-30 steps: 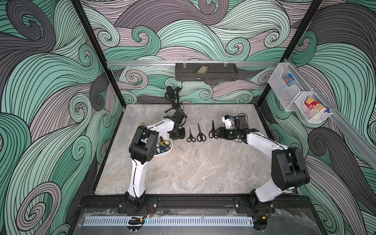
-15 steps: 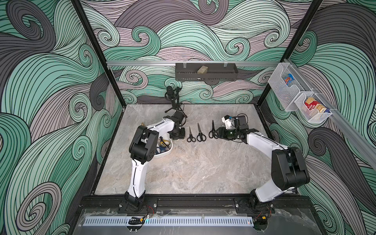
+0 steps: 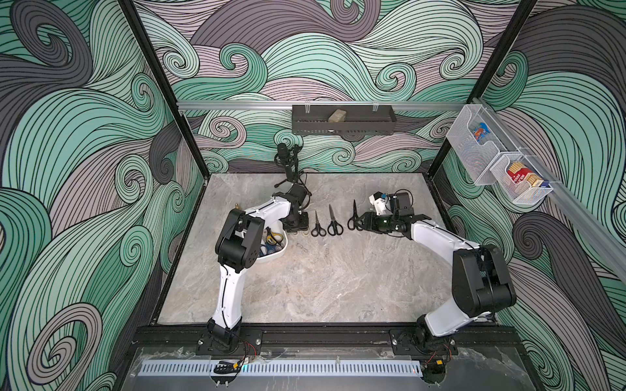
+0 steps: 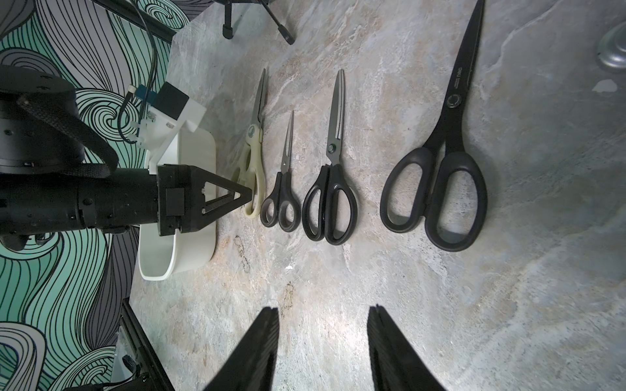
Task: Take the scissors out of the storage box
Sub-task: Place the scissors at the center of the board, then pick up the scissors from the storage box.
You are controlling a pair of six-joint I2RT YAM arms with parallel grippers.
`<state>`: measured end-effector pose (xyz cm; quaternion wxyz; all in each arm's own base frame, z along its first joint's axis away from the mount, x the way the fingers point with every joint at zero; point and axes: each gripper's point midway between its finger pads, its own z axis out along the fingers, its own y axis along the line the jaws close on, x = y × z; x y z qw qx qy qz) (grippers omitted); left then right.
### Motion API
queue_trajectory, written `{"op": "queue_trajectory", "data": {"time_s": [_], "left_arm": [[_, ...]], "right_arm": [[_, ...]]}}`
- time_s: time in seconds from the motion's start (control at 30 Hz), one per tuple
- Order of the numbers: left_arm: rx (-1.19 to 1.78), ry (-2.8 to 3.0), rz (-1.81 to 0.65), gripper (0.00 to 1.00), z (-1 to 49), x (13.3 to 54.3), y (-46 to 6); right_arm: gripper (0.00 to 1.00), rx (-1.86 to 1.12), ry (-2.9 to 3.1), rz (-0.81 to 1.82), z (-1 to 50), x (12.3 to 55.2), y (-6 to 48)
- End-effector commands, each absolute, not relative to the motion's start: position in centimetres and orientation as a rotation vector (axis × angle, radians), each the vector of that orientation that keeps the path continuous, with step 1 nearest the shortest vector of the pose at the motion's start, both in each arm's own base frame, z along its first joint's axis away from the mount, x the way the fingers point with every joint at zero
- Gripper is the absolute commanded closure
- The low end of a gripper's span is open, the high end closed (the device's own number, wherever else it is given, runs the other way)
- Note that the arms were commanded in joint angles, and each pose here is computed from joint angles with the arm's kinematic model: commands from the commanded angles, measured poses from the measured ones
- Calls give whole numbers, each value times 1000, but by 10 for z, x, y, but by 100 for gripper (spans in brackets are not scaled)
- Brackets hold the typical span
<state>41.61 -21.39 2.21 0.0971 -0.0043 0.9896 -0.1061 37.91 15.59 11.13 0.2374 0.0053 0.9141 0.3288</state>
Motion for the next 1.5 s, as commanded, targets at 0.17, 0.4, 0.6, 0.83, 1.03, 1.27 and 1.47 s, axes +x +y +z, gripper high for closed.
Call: {"op": "queue_trajectory", "data": {"time_s": [0.17, 0.4, 0.6, 0.83, 1.03, 1.27, 1.47], "left_arm": [[0, 2903, -384, 56, 52, 427, -230], [16, 2775, -471, 56, 120, 435, -235], [-31, 2734, -410, 56, 146, 419, -200], [-179, 2754, -280, 56, 128, 384, -119], [-260, 2840, -192, 59, 86, 356, -76], [-277, 2864, -171, 62, 62, 354, -73], [-293, 2866, -166, 64, 50, 358, -73]], "right_arm": [[53, 3, 2475, 902, 122, 377, 154], [53, -25, 2458, 919, 131, 382, 163], [53, -86, 2467, 936, 133, 381, 185], [53, -122, 2473, 944, 133, 382, 200], [54, -130, 2469, 951, 135, 383, 205], [54, -123, 2475, 952, 134, 382, 204], [54, -119, 2478, 945, 132, 380, 203]]}}
